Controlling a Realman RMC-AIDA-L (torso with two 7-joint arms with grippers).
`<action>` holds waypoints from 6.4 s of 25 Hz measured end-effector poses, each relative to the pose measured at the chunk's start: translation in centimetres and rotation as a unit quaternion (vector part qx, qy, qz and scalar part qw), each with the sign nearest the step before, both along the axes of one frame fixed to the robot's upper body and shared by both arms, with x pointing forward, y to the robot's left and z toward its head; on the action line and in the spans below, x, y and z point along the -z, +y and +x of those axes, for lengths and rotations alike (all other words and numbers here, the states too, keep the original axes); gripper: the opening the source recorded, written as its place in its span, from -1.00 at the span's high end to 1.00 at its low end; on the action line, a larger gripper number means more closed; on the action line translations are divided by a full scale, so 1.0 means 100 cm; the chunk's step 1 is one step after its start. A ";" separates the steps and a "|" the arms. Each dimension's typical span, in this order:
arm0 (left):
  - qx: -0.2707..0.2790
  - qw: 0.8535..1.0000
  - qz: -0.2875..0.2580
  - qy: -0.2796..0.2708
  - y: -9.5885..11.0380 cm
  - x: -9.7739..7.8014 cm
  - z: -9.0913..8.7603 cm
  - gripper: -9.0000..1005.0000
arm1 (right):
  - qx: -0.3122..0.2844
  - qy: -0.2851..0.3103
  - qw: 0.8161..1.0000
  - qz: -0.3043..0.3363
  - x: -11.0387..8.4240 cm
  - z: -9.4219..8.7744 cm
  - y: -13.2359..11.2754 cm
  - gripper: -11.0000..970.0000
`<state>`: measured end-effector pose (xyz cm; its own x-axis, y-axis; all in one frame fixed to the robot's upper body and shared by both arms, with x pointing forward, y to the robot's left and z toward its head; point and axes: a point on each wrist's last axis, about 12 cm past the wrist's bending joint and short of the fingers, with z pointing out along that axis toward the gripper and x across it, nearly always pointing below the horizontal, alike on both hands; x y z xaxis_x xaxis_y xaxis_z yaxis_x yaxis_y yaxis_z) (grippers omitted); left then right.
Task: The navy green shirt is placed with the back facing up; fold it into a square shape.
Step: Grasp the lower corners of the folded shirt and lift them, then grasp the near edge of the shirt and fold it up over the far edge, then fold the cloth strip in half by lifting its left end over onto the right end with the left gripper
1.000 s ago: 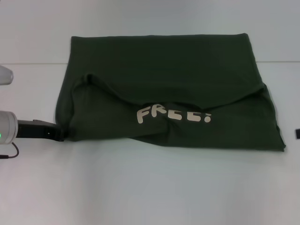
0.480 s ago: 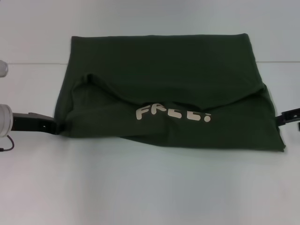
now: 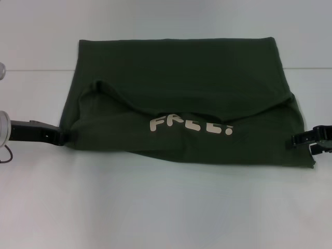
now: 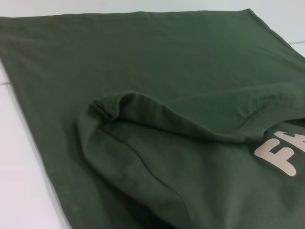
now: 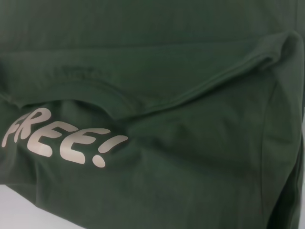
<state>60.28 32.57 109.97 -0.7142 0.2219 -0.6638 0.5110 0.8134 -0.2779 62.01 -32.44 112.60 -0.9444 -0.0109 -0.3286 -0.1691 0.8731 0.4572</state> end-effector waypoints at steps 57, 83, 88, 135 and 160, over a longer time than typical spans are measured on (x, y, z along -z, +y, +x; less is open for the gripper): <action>0.143 0.965 -0.068 0.209 0.025 -0.035 -0.052 0.98 | -0.233 0.123 0.964 0.038 0.013 -0.073 -0.009 0.90; 0.008 0.966 -0.229 0.123 0.052 -0.056 -0.040 0.98 | -0.064 -0.034 0.980 0.186 -0.015 -0.070 -0.059 0.91; -0.062 0.962 -0.251 0.091 0.050 -0.041 -0.031 0.98 | 0.014 -0.098 0.973 0.211 -0.008 -0.056 -0.059 0.92; -0.255 0.943 -0.198 -0.081 -0.044 0.022 0.028 0.97 | 0.155 -0.329 0.931 -0.014 0.038 0.043 0.044 0.92; -0.271 0.915 -0.279 -0.109 -0.035 0.031 0.012 -0.13 | 0.098 -0.332 0.937 0.039 0.042 0.019 0.037 -0.40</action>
